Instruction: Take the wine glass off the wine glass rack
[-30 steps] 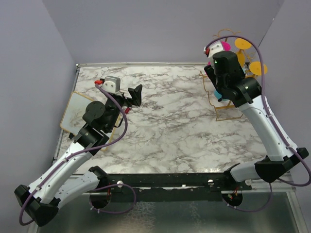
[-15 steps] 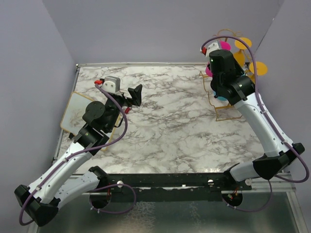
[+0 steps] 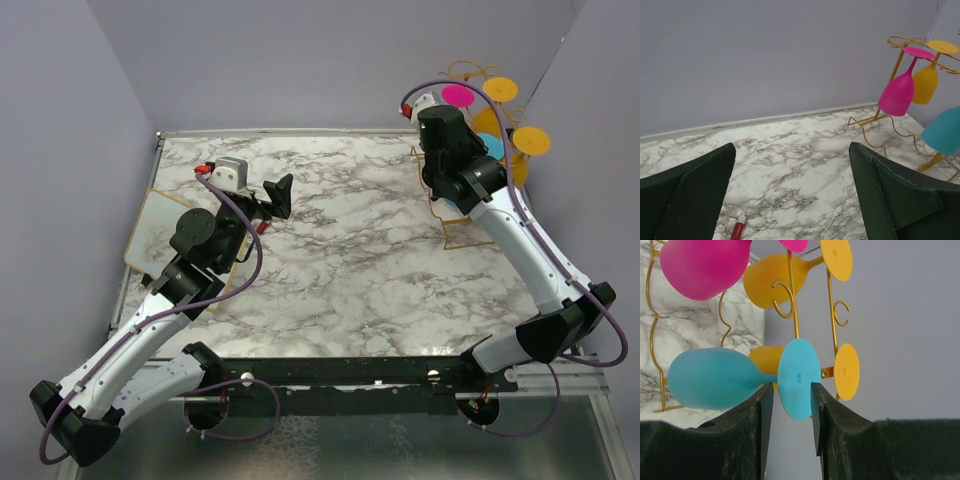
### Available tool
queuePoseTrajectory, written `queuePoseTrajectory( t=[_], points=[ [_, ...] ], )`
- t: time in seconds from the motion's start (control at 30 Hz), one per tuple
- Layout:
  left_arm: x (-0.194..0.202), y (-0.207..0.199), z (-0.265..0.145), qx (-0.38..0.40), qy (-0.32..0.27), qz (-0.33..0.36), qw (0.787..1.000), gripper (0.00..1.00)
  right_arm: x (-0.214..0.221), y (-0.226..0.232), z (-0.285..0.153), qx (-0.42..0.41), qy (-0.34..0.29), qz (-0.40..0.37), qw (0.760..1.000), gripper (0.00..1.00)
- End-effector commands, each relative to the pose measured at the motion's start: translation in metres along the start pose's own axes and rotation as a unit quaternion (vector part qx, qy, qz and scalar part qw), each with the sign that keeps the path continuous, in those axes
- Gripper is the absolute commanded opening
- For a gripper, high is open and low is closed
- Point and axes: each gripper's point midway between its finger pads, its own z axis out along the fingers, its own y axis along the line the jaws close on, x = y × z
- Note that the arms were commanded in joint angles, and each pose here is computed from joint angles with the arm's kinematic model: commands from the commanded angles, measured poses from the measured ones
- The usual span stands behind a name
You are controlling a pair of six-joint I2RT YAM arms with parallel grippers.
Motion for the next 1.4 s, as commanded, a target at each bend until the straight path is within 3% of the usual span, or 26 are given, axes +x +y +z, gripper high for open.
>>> queuePoseTrajectory(
  t=[0.0, 0.73, 1.37],
  points=[
    [-0.009, -0.002, -0.002, 0.005, -0.018, -0.004, 1.000, 0.99, 0.000, -0.002, 0.001, 0.019, 0.005, 0.001, 1.000, 0.35],
    [-0.009, -0.002, -0.003, 0.004, -0.018, -0.002, 1.000, 0.99, 0.001, 0.002, 0.003, 0.022, 0.010, -0.009, 1.000, 0.20],
    [-0.010, -0.001, -0.003, 0.000, -0.019, 0.001, 1.000, 0.99, 0.005, 0.011, 0.008, 0.018, 0.013, -0.013, 1.000, 0.19]
  ],
)
